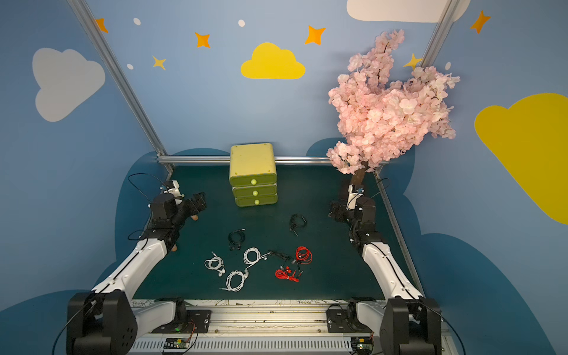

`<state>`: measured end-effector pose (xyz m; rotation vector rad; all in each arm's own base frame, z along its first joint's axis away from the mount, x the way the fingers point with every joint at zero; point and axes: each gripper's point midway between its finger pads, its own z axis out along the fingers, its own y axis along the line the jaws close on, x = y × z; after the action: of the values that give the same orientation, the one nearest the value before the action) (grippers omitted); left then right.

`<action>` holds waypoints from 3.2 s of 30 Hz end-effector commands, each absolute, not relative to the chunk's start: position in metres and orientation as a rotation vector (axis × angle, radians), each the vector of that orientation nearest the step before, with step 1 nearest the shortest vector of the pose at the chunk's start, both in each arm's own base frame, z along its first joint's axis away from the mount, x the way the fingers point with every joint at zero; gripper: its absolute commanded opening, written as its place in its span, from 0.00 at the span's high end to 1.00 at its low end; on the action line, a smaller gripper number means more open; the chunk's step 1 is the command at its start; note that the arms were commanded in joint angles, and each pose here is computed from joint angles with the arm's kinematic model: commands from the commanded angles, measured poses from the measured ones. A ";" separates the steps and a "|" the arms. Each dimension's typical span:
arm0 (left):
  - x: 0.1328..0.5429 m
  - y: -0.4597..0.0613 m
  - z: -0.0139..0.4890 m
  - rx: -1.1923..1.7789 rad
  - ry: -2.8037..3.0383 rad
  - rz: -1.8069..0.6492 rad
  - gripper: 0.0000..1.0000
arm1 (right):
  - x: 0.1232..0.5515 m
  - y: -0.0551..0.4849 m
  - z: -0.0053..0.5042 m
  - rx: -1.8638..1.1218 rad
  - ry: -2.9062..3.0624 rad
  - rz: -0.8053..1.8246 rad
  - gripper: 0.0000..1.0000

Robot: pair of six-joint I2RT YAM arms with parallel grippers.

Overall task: Place the wired earphones into the drawer by color
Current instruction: Adjust the storage box at the center of the board, then open the drawer in the storage box.

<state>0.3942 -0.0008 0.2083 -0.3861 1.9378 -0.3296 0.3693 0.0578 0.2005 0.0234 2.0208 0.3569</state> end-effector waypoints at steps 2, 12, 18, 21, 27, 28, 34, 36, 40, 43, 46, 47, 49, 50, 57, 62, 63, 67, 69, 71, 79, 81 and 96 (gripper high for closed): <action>0.400 -0.039 0.226 -0.354 1.960 -0.631 0.00 | 0.347 0.089 0.210 -0.037 2.053 0.593 0.02; 0.434 -0.092 0.262 -0.275 1.975 -1.055 0.00 | 0.331 0.129 0.206 -0.160 2.119 0.757 0.02; 0.452 -0.114 0.257 -0.239 2.017 -1.122 0.00 | 0.331 0.145 0.198 -0.223 2.151 0.755 0.02; 0.459 -0.126 0.251 -0.216 2.045 -1.132 0.00 | 0.332 0.150 0.195 -0.236 2.162 0.752 0.02; 0.465 -0.143 0.249 -0.181 2.062 -1.147 0.00 | 0.330 0.156 0.194 -0.255 2.162 0.748 0.02; 0.465 -0.144 0.249 -0.177 2.062 -1.141 0.00 | 0.330 0.157 0.194 -0.256 2.162 0.746 0.01; 0.464 -0.155 0.249 -0.143 2.081 -1.136 0.00 | 0.331 0.163 0.195 -0.261 2.156 0.760 0.02; 0.462 -0.161 0.249 -0.123 2.090 -1.138 0.00 | 0.332 0.166 0.196 -0.265 2.151 0.764 0.02; 0.458 -0.172 0.248 -0.094 2.100 -1.141 0.00 | 0.337 0.176 0.202 -0.272 2.144 0.776 0.01; 0.456 -0.179 0.248 -0.077 2.105 -1.139 0.00 | 0.341 0.185 0.205 -0.284 2.149 0.785 0.01; 0.455 -0.185 0.249 -0.062 2.107 -1.143 0.00 | 0.344 0.194 0.207 -0.301 2.150 0.789 0.02; 0.455 -0.186 0.250 -0.061 2.106 -1.142 0.00 | 0.344 0.197 0.207 -0.309 2.152 0.791 0.02; 0.454 -0.189 0.252 -0.054 2.099 -1.143 0.00 | 0.346 0.201 0.207 -0.312 2.156 0.786 0.02; 0.453 -0.192 0.252 -0.048 2.098 -1.147 0.00 | 0.347 0.204 0.207 -0.317 2.157 0.783 0.02; 0.453 -0.217 0.254 0.011 2.108 -1.175 0.00 | 0.355 0.225 0.213 -0.341 2.163 0.805 0.02; 0.451 -0.232 0.249 0.037 2.123 -1.184 0.00 | 0.361 0.242 0.214 -0.347 2.180 0.838 0.02; 0.450 -0.233 0.248 0.038 2.125 -1.183 0.00 | 0.362 0.246 0.213 -0.353 2.182 0.845 0.03; 0.443 -0.231 0.245 0.016 2.129 -1.176 0.00 | 0.369 0.264 0.215 -0.379 2.182 0.875 0.07; 0.438 -0.225 0.247 -0.007 2.123 -1.149 0.00 | 0.373 0.272 0.214 -0.390 2.184 0.888 0.09; 0.432 -0.215 0.248 -0.033 2.128 -1.093 0.00 | 0.379 0.281 0.215 -0.405 2.181 0.909 0.13; 0.422 -0.170 0.263 -0.105 2.097 -0.781 0.00 | 0.410 0.306 0.217 -0.442 2.190 0.945 0.22; 0.425 -0.162 0.266 -0.099 2.106 -0.708 0.00 | 0.417 0.311 0.219 -0.452 2.186 0.946 0.26; 0.476 -0.150 0.270 -0.089 2.141 -0.509 0.00 | 0.458 0.329 0.215 -0.450 2.237 0.929 0.42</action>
<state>0.4703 -0.1540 0.2696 -0.1030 2.1296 -0.5551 0.4560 0.3289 0.2174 -0.4606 2.2117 0.9279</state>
